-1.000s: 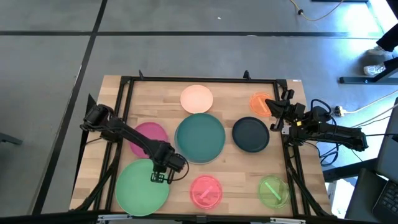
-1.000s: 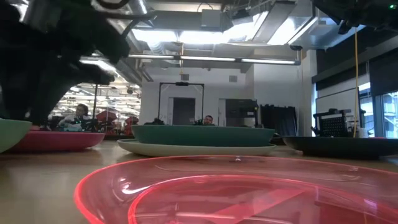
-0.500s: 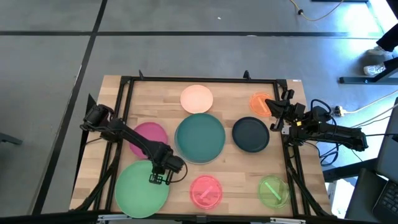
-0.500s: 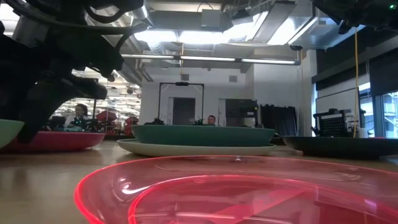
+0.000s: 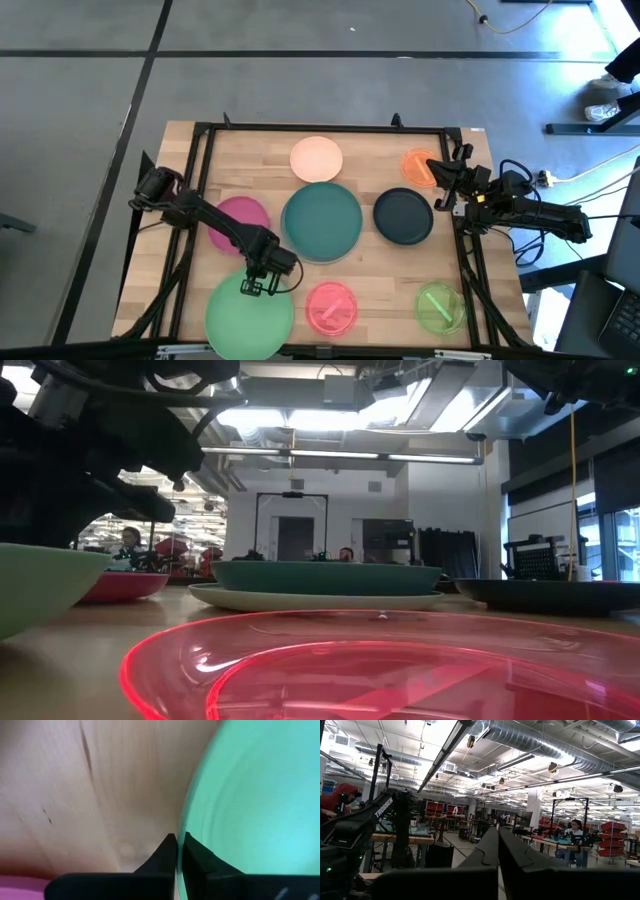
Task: Stack plastic plates
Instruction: Stack the green plate on top of the dark green plate
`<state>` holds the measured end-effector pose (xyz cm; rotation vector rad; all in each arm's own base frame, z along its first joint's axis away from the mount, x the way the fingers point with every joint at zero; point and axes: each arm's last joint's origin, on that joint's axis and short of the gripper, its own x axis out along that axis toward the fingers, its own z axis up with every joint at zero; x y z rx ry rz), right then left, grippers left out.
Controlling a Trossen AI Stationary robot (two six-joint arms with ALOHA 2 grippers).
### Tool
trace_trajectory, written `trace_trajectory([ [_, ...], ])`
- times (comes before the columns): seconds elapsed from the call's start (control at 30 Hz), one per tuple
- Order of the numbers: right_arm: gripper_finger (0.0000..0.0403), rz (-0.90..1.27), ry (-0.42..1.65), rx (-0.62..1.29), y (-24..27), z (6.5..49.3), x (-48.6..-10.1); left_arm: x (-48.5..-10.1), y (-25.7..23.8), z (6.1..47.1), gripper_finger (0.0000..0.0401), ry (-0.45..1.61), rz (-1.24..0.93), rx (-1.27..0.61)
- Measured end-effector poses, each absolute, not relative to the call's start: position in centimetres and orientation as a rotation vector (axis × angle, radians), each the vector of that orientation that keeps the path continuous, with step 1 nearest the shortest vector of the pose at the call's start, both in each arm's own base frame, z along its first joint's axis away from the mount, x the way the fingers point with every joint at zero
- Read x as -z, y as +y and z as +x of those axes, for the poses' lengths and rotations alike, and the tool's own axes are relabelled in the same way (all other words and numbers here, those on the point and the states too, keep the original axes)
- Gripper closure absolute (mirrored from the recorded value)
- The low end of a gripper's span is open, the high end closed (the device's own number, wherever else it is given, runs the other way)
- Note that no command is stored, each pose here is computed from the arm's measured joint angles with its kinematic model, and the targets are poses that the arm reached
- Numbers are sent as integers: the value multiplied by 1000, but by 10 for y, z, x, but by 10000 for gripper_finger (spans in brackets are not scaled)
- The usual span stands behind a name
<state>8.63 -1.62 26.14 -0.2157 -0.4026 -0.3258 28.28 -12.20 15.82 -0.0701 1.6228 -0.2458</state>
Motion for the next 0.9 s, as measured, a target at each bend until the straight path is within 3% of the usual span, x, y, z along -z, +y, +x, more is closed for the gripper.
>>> trace_trajectory([
  [0.4,402,-216,-402,326,-16,86,-261,-173,-118,279,396,1599,-98,245],
  [0.9,402,-216,-402,326,-16,86,-261,-231,-85,268,395,1370,-322,-12],
])
